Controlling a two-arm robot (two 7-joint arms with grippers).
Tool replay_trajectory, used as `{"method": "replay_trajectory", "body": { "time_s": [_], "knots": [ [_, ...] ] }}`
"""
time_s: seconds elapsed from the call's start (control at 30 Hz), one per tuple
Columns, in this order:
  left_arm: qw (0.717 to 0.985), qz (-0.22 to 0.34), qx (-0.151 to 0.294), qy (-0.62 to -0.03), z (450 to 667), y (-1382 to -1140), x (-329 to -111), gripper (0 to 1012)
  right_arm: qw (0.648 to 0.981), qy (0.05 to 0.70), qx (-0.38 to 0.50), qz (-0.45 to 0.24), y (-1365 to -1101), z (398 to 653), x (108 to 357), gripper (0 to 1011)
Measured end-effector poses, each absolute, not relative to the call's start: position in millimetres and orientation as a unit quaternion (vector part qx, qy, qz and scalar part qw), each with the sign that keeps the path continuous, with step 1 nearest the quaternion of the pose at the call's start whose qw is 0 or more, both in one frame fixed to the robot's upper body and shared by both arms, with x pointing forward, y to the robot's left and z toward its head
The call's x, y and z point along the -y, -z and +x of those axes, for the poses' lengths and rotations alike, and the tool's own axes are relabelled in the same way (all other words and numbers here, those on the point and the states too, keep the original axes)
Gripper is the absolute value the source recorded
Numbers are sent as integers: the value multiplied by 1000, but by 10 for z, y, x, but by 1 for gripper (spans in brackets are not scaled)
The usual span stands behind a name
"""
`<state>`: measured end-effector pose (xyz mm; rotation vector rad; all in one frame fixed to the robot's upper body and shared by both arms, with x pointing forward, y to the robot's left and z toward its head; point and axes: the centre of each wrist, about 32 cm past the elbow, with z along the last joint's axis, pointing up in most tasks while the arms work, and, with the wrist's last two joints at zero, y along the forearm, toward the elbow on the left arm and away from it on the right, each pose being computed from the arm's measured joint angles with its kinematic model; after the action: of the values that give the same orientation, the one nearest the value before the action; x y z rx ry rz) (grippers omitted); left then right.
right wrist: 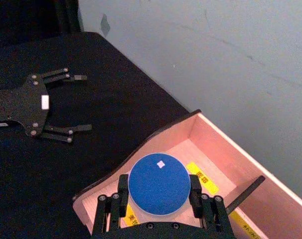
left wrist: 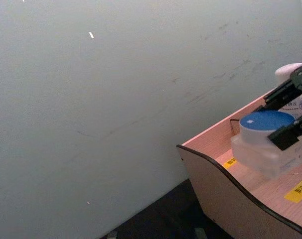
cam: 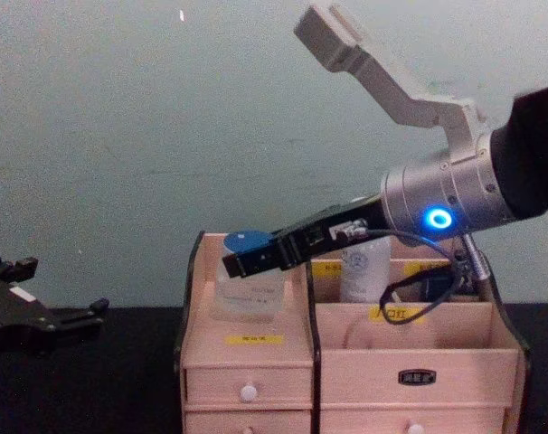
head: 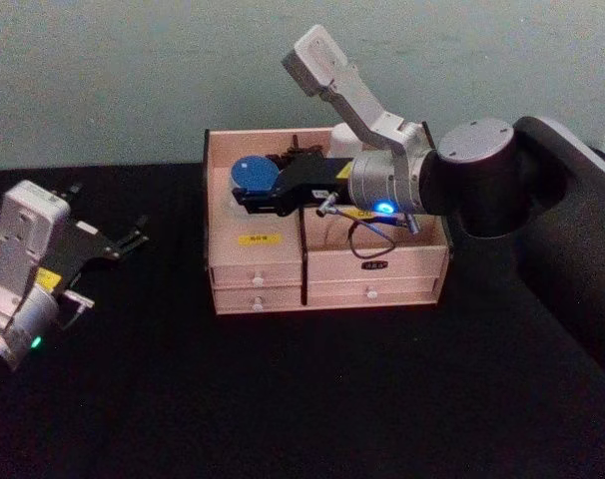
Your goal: Pick up the facial cleanser and watermelon frost from the table and place them into the tiered storage box.
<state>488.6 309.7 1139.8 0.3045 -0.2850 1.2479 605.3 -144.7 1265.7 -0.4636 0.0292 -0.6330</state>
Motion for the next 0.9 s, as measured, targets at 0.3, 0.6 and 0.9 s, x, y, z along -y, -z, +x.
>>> {"method": "replay_trajectory", "body": {
  "time_s": [0.3,0.6,0.9],
  "knots": [
    [791,141,132,-580,4886,-11398,-3097,1001,920,310,-26,-238,-12585,6079,1420,729],
    [791,141,132,-580,4886,-11398,-3097,1001,918,309,-28,-248,-12565,6084,1397,729],
    [791,142,132,-580,4886,-11398,-3097,1001,918,309,-28,-247,-12567,6086,1401,729]
  ]
}}
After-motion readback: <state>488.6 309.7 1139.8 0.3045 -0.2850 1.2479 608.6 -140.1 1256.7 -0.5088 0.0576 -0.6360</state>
